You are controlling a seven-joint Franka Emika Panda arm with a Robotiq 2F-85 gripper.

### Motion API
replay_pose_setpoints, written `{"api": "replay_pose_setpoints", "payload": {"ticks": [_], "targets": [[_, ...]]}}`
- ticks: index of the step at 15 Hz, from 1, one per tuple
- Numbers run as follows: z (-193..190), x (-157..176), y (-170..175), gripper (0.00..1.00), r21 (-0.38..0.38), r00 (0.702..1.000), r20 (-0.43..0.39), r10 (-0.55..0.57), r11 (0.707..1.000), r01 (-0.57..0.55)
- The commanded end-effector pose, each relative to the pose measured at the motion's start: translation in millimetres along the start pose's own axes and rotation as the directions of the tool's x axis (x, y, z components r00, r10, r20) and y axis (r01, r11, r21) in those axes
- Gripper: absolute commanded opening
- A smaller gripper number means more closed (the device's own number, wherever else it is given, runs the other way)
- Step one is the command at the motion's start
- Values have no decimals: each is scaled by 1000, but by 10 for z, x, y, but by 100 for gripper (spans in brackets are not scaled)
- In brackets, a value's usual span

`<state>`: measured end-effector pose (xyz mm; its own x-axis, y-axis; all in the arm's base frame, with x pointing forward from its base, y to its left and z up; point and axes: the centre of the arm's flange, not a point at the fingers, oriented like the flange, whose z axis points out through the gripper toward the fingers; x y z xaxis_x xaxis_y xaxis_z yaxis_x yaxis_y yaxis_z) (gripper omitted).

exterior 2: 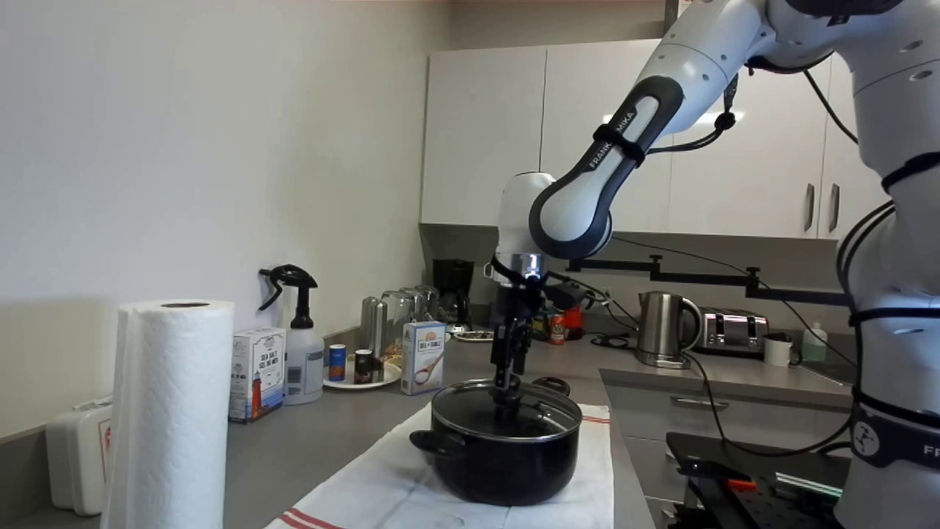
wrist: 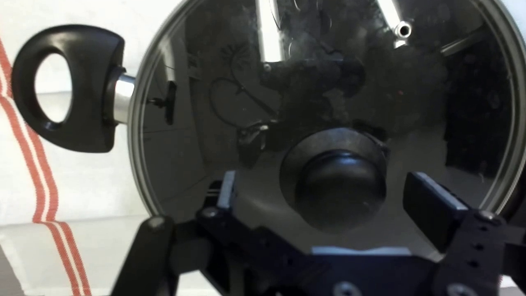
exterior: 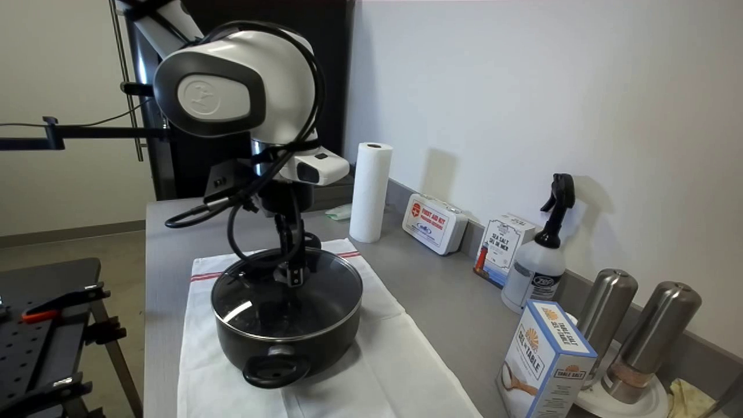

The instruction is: Remove the glass lid from the black pot.

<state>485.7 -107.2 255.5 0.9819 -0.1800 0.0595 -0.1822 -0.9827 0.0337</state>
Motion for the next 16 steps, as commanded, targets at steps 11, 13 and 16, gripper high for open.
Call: {"api": "replay_pose_setpoints", "payload": {"ticks": [11, 13, 16], "targets": [[-4, 101, -8, 25, 9, 1000, -24, 5, 1000, -5], [-44, 83, -8, 25, 11, 1000, -25, 8, 1000, -8], [-231, 18, -3, 25, 10, 999, -40, 12, 1000, -12]]}}
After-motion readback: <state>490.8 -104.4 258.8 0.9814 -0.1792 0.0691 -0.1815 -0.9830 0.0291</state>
